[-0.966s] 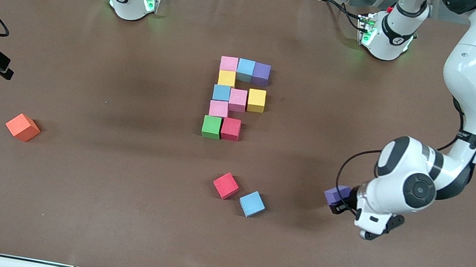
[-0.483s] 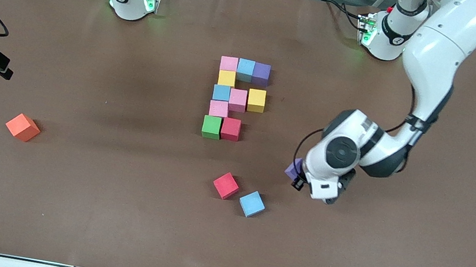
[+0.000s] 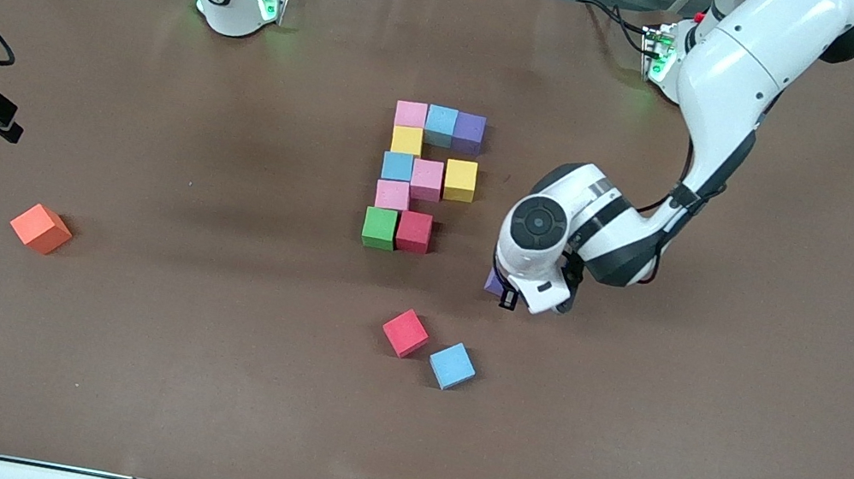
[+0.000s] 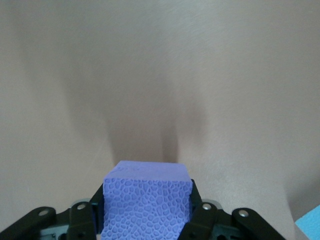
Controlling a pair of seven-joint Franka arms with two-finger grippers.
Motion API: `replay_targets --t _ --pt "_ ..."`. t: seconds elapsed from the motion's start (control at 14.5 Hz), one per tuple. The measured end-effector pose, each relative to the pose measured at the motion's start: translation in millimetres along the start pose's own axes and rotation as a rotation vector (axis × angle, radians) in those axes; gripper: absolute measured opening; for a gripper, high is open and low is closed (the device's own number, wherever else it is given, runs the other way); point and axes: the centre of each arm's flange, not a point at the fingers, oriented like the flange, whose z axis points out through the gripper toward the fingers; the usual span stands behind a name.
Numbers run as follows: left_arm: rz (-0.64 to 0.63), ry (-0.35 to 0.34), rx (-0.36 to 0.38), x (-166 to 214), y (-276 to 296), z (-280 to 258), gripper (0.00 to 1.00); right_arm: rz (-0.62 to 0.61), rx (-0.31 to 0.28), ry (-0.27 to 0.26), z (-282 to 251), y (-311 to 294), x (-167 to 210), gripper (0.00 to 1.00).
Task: Arrange 11 blocks into digit 3
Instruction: 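Lower the purple cube beside the pink cube and open the left gripper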
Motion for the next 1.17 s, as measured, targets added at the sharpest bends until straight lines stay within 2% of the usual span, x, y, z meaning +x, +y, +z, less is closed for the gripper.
replay_targets --t 0.28,0.69,0.9,1.17 --pt "-0.104 0.01 0.005 -45 -25 6 0.19 0.0 0.0 0.0 0 0 0 1.0" --pt "-0.194 0.01 0.007 -104 -63 20 0.19 0.0 0.0 0.0 0 0 0 1.0" --pt "-0.224 0.008 0.008 -114 -69 24 0.19 0.0 0.0 0.0 0 0 0 1.0" --pt "-0.247 -0.011 -0.037 -113 -58 13 0.19 0.0 0.0 0.002 0 0 0 1.0"
